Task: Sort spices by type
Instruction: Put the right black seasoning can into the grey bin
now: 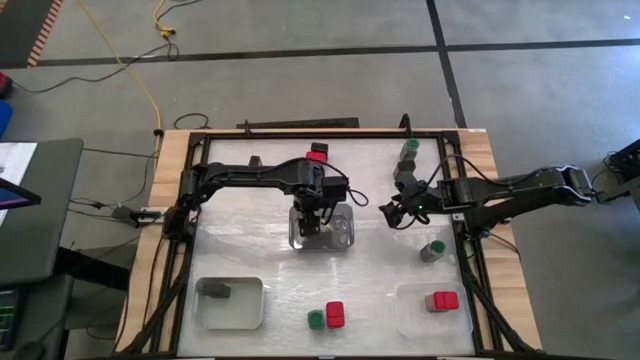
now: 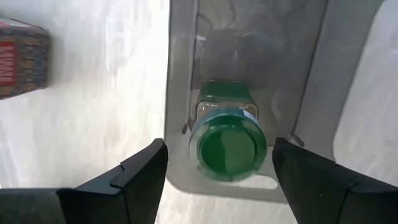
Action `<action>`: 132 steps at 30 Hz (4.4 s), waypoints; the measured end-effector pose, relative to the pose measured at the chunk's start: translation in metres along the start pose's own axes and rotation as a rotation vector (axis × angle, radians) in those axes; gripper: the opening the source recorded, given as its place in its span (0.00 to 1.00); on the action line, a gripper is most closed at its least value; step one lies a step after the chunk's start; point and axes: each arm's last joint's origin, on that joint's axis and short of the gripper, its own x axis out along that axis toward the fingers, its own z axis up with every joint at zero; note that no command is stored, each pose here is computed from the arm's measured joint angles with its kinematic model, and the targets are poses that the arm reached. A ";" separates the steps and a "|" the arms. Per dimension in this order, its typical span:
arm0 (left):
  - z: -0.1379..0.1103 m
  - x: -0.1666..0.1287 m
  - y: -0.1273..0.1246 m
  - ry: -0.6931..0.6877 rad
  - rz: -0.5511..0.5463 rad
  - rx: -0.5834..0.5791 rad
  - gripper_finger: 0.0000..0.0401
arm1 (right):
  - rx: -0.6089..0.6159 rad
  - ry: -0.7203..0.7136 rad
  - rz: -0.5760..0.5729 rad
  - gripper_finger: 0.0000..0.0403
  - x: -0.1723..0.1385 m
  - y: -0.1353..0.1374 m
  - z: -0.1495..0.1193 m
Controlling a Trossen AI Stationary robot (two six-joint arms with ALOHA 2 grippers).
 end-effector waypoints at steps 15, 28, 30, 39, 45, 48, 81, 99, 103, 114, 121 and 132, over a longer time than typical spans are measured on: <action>-0.038 -0.063 0.016 -0.352 -0.019 0.112 0.69 | 0.071 -0.004 0.004 0.79 0.000 0.000 0.000; -0.158 -0.077 0.043 -0.690 0.044 0.035 0.69 | 0.161 -0.041 0.012 0.79 0.001 0.001 0.004; -0.174 -0.072 0.043 -0.723 0.055 0.040 0.69 | 0.207 -0.120 0.018 0.79 0.000 0.003 0.010; -0.223 -0.040 0.046 -0.819 0.075 -0.054 0.69 | 0.167 -0.500 0.104 0.79 -0.010 0.017 0.050; -0.237 -0.018 0.050 -0.784 0.189 -0.137 0.69 | 0.071 -0.599 0.034 0.79 -0.029 0.015 0.085; -0.240 -0.010 0.052 -0.739 0.248 -0.157 0.69 | 0.011 -0.639 0.019 0.79 -0.040 0.015 0.100; -0.247 -0.014 0.056 -0.860 0.183 -0.246 0.69 | -0.713 0.412 -0.193 0.74 0.029 -0.037 0.173; -0.246 -0.014 0.057 -0.861 0.170 -0.289 0.69 | -0.941 0.853 -0.158 0.74 0.085 -0.084 0.154; -0.246 -0.014 0.057 -0.861 0.171 -0.289 0.69 | -0.952 0.920 -0.145 0.74 0.090 -0.091 0.138; -0.246 -0.014 0.057 -0.862 0.174 -0.299 0.69 | -0.992 0.929 -0.206 0.70 0.104 -0.100 0.121; -0.246 -0.014 0.057 -0.877 0.116 -0.427 0.69 | -0.974 0.944 -0.210 0.47 0.102 -0.100 0.120; -0.246 -0.014 0.057 -0.873 0.134 -0.387 0.69 | -0.855 0.947 -0.275 0.37 0.085 -0.064 0.131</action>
